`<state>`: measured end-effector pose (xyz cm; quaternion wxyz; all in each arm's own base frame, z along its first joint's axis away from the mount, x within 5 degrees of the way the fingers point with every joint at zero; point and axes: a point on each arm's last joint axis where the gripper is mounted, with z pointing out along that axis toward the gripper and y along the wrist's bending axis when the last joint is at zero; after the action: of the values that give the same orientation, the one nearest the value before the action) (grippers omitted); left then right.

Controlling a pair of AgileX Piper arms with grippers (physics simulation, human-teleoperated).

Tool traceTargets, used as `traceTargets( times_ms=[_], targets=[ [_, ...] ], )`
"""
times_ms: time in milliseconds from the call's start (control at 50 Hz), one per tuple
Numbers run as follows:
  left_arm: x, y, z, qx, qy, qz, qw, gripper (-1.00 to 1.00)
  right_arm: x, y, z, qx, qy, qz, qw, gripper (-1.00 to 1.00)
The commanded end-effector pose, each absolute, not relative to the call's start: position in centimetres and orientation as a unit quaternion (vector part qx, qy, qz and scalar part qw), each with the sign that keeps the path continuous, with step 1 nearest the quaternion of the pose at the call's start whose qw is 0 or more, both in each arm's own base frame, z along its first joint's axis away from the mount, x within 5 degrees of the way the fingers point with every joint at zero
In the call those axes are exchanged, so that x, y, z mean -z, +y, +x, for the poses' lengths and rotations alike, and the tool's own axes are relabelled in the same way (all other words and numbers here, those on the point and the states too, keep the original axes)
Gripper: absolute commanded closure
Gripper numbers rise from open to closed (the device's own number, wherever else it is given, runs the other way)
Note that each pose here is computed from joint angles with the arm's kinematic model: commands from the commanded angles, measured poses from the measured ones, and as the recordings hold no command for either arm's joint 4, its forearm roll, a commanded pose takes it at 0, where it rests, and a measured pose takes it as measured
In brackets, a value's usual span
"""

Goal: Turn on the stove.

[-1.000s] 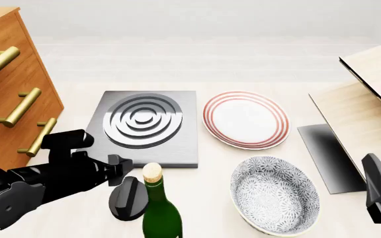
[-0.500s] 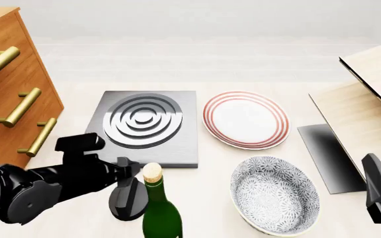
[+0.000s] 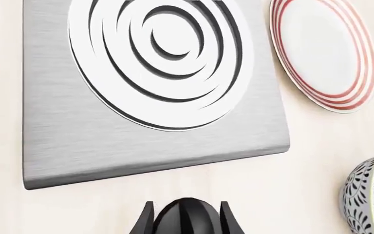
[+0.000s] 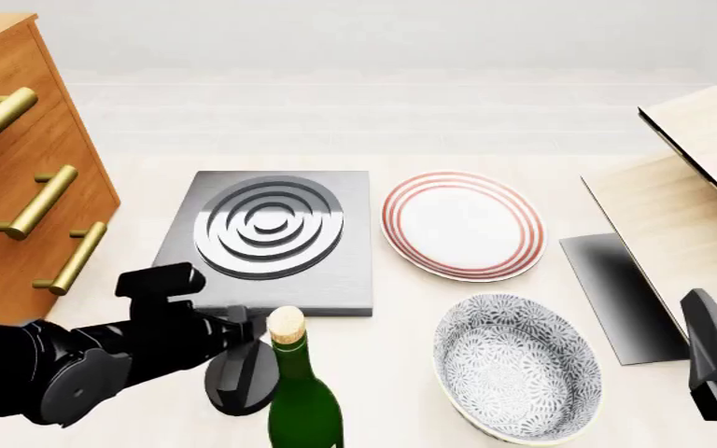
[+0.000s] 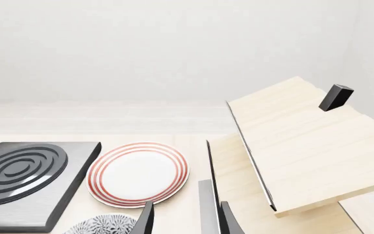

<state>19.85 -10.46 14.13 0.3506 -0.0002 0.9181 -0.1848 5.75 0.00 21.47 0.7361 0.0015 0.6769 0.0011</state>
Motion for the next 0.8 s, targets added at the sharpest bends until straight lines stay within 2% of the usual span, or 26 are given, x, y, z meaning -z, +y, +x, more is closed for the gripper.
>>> traceTargets(
  times_ms=[20,800],
  targets=[
    [-13.1,-10.5,19.9,0.184,0.92,-0.006,0.346,-1.0,-21.5,0.0,5.7,-0.001,0.677,0.001,0.736,-1.0],
    [-11.1,-9.8,20.0,0.177,0.925,-0.027,0.336,-1.0,-21.5,0.0,5.7,-0.001,0.677,0.002,0.736,-1.0]
  ],
)
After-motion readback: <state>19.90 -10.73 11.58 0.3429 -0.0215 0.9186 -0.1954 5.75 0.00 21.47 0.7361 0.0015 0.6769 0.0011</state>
